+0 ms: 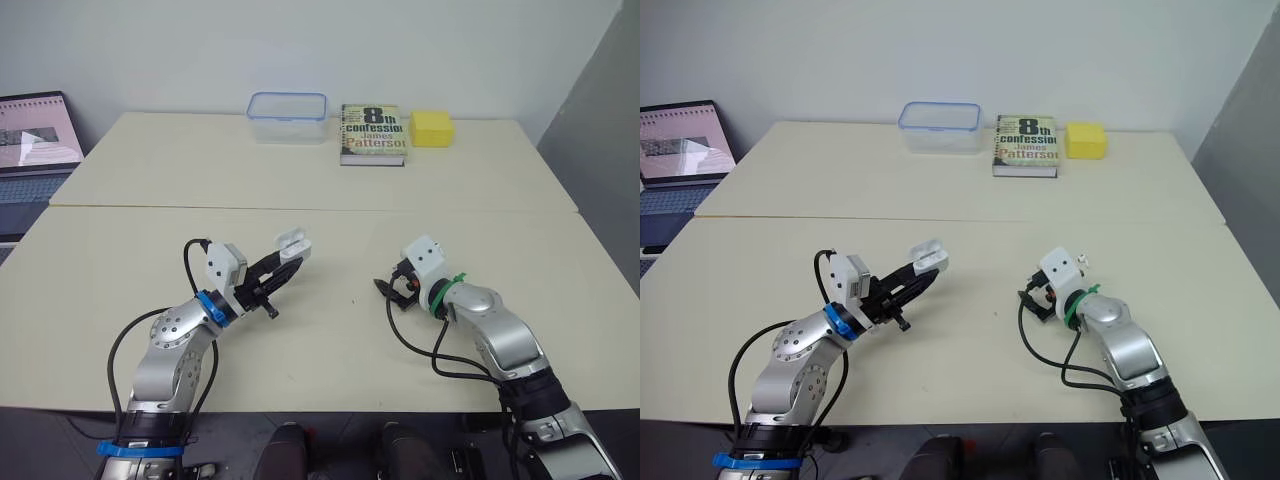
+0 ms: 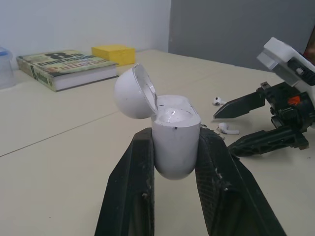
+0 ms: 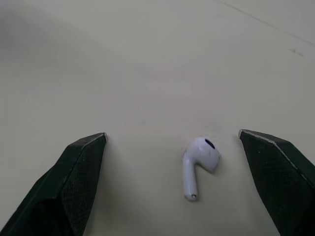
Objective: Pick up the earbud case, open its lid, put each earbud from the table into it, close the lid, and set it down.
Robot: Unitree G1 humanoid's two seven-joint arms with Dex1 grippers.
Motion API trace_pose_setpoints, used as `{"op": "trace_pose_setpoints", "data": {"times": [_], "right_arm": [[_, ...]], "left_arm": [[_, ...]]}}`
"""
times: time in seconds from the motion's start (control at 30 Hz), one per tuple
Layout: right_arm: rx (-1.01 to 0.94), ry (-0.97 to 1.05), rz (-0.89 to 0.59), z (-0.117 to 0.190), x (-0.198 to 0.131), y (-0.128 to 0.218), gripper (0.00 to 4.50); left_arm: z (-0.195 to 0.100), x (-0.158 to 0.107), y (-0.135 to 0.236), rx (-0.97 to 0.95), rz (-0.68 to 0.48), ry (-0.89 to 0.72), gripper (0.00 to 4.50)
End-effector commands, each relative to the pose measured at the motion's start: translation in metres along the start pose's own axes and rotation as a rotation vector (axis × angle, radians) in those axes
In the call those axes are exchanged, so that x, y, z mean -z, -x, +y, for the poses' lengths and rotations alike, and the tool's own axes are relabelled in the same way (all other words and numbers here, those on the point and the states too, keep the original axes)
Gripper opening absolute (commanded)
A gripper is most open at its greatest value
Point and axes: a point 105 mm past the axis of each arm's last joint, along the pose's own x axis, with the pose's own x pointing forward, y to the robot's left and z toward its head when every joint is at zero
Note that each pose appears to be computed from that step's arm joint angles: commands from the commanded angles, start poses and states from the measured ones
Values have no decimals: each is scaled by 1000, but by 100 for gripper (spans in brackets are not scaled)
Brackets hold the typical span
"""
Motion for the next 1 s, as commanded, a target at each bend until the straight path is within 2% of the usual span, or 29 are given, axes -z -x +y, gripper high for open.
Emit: {"op": "trace_pose_setpoints", "data": {"times": [0.03, 0.07, 0.2, 0.4, 0.5, 0.6, 0.67, 0.77, 1.0], "right_arm": [[71, -19, 11, -12, 3, 1, 450], [72, -35, 18, -11, 5, 0, 450], [62, -105, 51, -8, 12, 0, 367], [55, -209, 77, -7, 17, 6, 147], [11, -197, 69, -2, 12, 11, 46], [-126, -131, 66, 13, 6, 21, 44], [-264, -35, 55, 21, -1, 37, 44], [-443, 172, 79, 18, -4, 65, 44], [-740, 512, 347, -9, 28, 130, 44]], "left_arm": [[-5, -11, -2, 18, -35, -36, 75], [-6, -11, -2, 18, -35, -36, 75], [-8, -11, -3, 26, -34, -35, 75], [-9, -12, -4, 34, -33, -35, 75], [-10, -12, -4, 37, -29, -35, 75], [-11, -12, -3, 39, -25, -36, 75], [-12, -12, -2, 40, -22, -35, 75], [-15, -12, 1, 42, -16, -35, 75], [-23, -12, 10, 36, -1, -32, 75]]}}
